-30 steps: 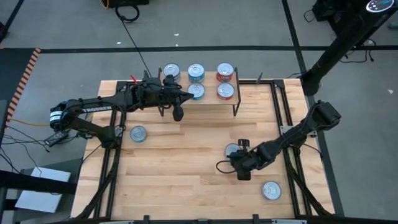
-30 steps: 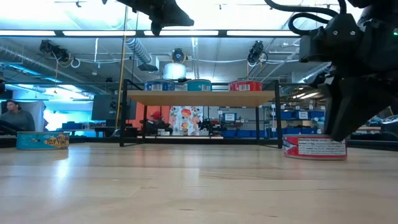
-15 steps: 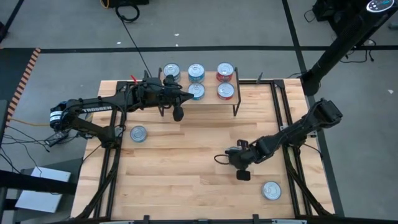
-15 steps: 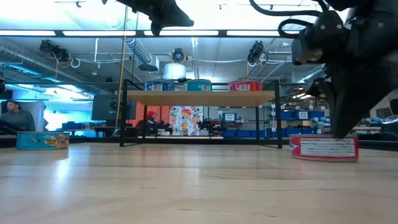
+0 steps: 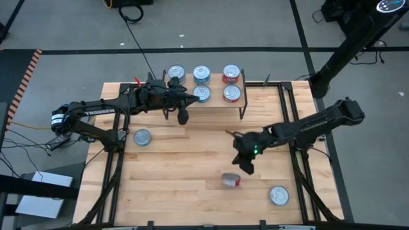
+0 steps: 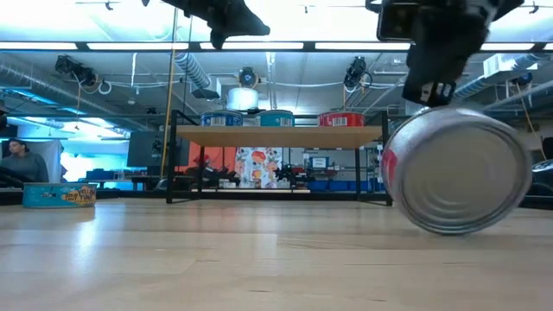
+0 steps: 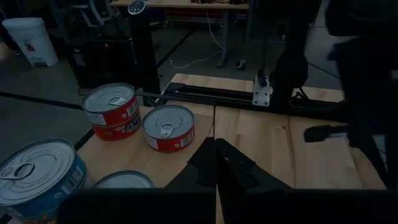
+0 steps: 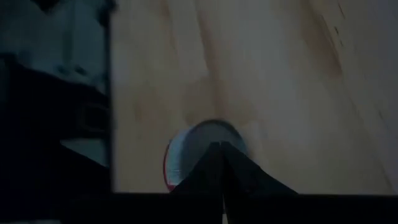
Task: Stack canned seafood by type on shelf
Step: Stack the red tuna can on top of the other red tuna can on the shelf
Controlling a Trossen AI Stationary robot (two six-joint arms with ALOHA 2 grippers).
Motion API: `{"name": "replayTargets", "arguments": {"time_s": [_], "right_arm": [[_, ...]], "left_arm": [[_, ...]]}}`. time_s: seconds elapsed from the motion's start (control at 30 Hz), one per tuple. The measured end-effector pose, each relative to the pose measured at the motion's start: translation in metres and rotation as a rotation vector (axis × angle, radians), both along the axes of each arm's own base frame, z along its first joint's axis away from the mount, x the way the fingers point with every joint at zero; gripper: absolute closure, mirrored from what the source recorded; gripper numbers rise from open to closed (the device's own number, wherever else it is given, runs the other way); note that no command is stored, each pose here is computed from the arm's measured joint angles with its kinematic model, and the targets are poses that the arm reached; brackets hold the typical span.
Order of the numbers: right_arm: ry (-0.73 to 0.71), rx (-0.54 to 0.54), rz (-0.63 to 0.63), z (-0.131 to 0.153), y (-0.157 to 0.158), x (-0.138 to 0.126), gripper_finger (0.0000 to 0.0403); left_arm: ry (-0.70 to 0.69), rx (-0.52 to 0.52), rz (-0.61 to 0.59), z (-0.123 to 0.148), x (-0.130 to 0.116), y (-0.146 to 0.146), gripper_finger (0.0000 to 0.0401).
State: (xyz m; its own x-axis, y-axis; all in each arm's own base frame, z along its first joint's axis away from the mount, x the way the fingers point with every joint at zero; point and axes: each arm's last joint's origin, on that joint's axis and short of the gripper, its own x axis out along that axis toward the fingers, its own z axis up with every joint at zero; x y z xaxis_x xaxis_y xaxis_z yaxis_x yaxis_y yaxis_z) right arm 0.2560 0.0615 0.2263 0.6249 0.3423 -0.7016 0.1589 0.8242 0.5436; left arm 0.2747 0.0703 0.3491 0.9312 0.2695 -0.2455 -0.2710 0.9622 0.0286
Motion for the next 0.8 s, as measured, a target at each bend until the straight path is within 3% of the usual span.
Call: {"name": "replayTargets", "arguments": {"time_s": [0.1, 0.37, 0.57, 0.8], "right_arm": [[-0.016, 0.065, -0.038, 0.008, -0.013, -0.001, 0.0402], [-0.008, 0.096, -0.075, 0.012, -0.027, -0.003, 0.0381], [0.006, 0.098, -0.026, 0.010, 0.008, -0.007, 0.0362], [0.057, 0.128, -0.060, -0.009, 0.069, -0.011, 0.0396]], "left_arm": [[-0.002, -0.008, -0.013, 0.000, 0.000, 0.000, 0.0399], [-0.001, -0.041, -0.028, -0.001, 0.000, -0.001, 0.0399], [0.011, -0.120, -0.165, -0.003, 0.000, -0.006, 0.0399], [0.027, -0.169, -0.376, -0.021, 0.009, -0.022, 0.0400]]}}
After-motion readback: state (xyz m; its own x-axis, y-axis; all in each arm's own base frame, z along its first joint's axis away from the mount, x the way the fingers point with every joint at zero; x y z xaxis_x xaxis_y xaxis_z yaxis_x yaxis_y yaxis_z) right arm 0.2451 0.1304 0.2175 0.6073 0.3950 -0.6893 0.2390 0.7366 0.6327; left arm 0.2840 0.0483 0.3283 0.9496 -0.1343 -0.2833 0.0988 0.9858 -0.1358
